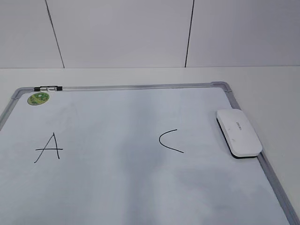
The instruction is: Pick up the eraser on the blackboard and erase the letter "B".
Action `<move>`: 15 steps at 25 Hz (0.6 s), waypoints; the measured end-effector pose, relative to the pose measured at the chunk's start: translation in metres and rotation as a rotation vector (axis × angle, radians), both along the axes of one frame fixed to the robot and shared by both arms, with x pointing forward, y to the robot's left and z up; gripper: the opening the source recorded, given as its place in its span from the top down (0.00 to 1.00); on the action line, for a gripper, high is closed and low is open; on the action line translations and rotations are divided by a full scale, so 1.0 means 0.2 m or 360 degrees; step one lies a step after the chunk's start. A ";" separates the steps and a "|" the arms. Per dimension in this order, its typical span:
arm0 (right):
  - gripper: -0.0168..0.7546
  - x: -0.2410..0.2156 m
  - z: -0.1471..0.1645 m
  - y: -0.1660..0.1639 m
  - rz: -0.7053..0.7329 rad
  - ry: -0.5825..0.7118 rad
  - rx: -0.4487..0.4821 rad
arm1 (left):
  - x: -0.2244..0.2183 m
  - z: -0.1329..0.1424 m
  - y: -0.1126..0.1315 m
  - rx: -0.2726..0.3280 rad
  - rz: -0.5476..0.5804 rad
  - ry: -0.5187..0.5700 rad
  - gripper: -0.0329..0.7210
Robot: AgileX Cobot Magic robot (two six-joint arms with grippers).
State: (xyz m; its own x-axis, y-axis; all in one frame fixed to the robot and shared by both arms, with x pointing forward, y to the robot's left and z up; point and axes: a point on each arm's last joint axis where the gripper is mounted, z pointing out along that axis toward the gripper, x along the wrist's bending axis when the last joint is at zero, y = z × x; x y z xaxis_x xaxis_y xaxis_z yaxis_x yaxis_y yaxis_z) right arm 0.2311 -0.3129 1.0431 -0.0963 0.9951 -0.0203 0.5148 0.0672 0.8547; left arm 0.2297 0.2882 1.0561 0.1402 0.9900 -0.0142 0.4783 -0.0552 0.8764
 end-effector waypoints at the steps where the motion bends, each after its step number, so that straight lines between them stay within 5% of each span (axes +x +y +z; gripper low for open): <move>1: 0.57 0.00 0.00 0.00 0.0000 0.0000 0.0000 | 0.00 0.00 0.00 0.0006 0.0004 0.0000 0.64; 15: 0.57 0.00 0.00 0.00 0.0000 0.0000 0.0000 | 0.00 0.00 0.01 0.0010 0.0020 0.0001 0.64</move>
State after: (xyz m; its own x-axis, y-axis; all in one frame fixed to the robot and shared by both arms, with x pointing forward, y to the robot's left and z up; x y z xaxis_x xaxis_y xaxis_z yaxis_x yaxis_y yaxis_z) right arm 0.2311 -0.3129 1.0431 -0.0963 0.9951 -0.0203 0.5148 0.0672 0.8547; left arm 0.2298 0.2895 1.0560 0.1278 0.9918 -0.0079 0.4796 -0.0548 0.8758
